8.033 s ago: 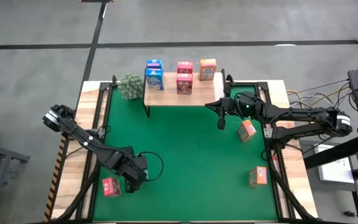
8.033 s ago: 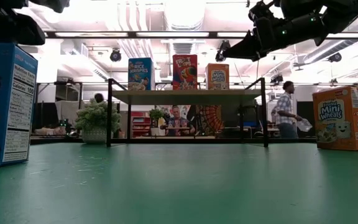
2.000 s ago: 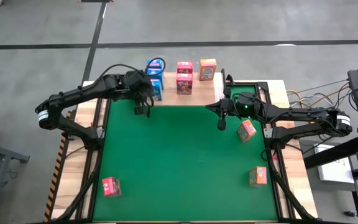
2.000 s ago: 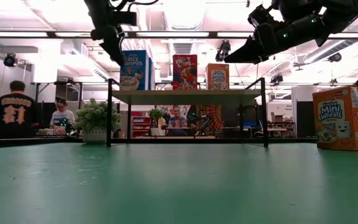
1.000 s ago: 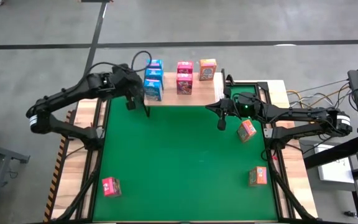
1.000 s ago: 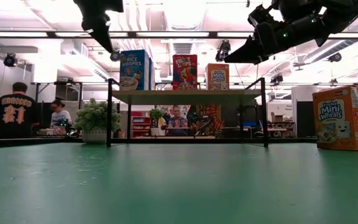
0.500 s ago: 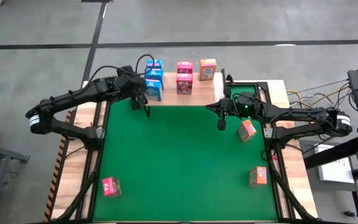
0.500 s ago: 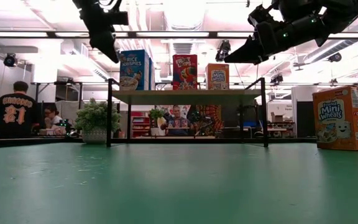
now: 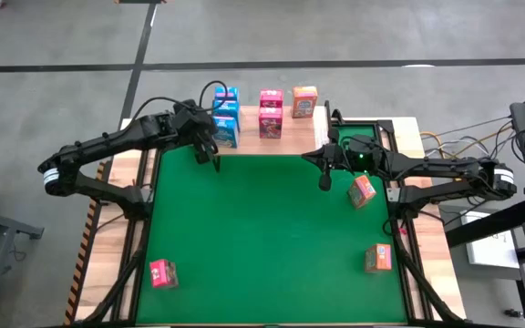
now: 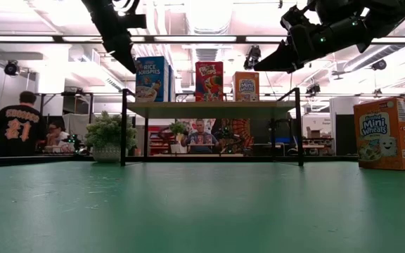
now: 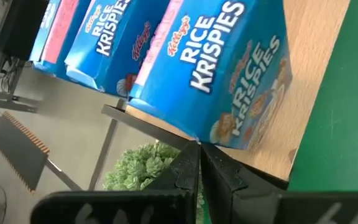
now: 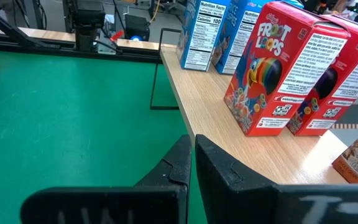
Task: Stack cereal on shelf
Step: Put the blue cereal box on the shelf aligned with the other blue cereal boxes
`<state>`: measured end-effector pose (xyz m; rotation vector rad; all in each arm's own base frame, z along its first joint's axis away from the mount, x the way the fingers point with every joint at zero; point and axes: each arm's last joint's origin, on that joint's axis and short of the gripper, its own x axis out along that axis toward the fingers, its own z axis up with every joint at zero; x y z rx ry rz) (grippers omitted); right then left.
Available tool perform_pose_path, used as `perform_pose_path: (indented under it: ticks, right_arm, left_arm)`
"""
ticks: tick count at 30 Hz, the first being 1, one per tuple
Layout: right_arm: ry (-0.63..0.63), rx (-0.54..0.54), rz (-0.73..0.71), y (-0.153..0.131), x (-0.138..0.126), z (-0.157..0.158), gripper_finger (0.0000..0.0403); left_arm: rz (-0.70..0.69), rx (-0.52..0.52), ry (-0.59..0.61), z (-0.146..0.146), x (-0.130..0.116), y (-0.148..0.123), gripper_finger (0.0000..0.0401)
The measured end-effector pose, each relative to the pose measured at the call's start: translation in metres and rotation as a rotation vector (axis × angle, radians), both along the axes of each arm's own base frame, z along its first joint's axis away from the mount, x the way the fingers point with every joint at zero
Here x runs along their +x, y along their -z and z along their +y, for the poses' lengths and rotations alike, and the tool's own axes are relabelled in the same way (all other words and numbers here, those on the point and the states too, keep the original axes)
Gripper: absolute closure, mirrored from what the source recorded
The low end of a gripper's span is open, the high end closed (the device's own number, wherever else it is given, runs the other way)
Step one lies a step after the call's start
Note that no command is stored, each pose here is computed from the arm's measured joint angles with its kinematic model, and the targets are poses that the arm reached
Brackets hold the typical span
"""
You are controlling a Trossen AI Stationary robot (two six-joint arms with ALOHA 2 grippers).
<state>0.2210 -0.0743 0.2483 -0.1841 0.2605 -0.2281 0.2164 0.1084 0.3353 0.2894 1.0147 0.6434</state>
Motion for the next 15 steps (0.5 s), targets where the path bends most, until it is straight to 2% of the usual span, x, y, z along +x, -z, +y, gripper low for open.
perform_pose_path:
  ticks: [15]
  right_arm:
    - [0.000, 0.000, 0.000, 0.0000, 0.0000, 0.0000, 0.0390]
  left_arm:
    - [-0.013, -0.022, 0.019, -0.0019, 0.0011, 0.0003, 0.0401]
